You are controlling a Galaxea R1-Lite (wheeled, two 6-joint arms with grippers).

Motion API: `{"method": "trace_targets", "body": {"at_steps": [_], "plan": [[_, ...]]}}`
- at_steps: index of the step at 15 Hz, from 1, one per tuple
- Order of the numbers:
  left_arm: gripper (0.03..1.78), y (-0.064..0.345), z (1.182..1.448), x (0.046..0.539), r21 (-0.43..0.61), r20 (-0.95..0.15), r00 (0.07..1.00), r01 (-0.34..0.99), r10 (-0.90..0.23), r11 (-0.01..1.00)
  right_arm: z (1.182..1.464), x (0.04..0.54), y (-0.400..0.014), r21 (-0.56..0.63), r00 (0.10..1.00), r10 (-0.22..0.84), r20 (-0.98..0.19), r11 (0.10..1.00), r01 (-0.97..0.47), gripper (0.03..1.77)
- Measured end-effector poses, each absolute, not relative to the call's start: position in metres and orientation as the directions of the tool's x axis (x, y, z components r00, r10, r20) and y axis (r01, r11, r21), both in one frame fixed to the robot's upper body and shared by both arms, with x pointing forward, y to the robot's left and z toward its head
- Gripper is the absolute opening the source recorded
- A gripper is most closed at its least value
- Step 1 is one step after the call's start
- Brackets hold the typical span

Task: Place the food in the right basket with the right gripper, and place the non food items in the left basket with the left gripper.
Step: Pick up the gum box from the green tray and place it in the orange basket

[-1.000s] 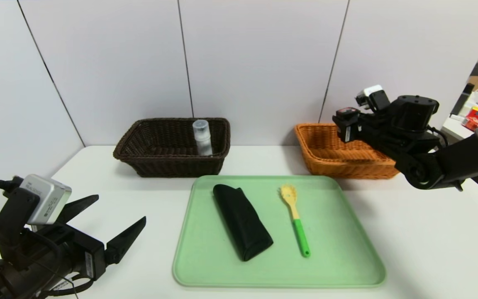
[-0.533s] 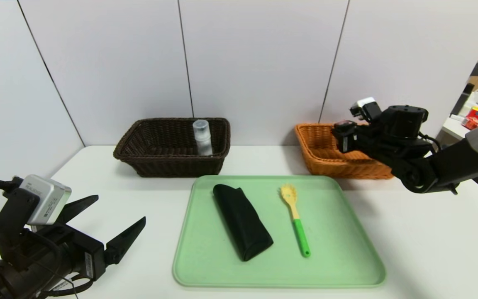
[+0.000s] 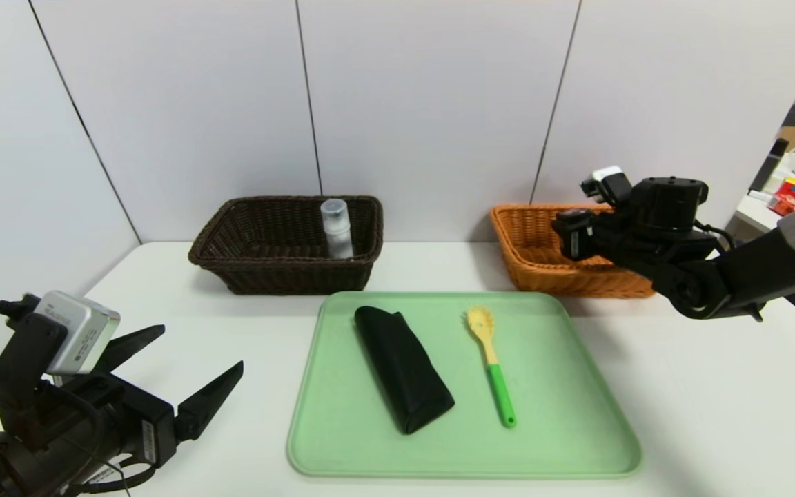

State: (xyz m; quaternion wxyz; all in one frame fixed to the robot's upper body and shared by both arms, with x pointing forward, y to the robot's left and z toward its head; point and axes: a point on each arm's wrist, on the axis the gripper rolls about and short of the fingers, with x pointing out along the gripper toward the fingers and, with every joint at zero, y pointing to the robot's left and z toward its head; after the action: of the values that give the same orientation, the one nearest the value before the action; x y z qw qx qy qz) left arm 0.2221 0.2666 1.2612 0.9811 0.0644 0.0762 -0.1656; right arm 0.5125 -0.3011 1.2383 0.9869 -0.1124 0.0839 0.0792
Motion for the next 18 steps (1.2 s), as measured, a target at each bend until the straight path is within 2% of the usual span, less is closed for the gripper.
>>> {"method": "trace_targets", "body": {"at_steps": [5, 11, 18], "plan": [[1.69, 0.266, 1.261, 0.222, 0.102, -0.172, 0.933, 0.336, -0.316, 0.936, 1.240, 0.512, -0.301, -0.211, 0.975, 0.129, -0.179, 0.963, -0.166, 1.27], [1.69, 0.266, 1.261, 0.222, 0.102, -0.171, 0.934, 0.335, -0.315, 0.937, 1.248, 0.485, -0.296, -0.209, 0.968, 0.150, -0.199, 0.959, -0.192, 1.51], [1.69, 0.267, 1.261, 0.222, 0.103, -0.171, 0.934, 0.335, -0.315, 0.936, 1.310, 0.421, -0.287, -0.228, 0.972, 0.212, -0.097, 0.946, -0.229, 1.63]]}}
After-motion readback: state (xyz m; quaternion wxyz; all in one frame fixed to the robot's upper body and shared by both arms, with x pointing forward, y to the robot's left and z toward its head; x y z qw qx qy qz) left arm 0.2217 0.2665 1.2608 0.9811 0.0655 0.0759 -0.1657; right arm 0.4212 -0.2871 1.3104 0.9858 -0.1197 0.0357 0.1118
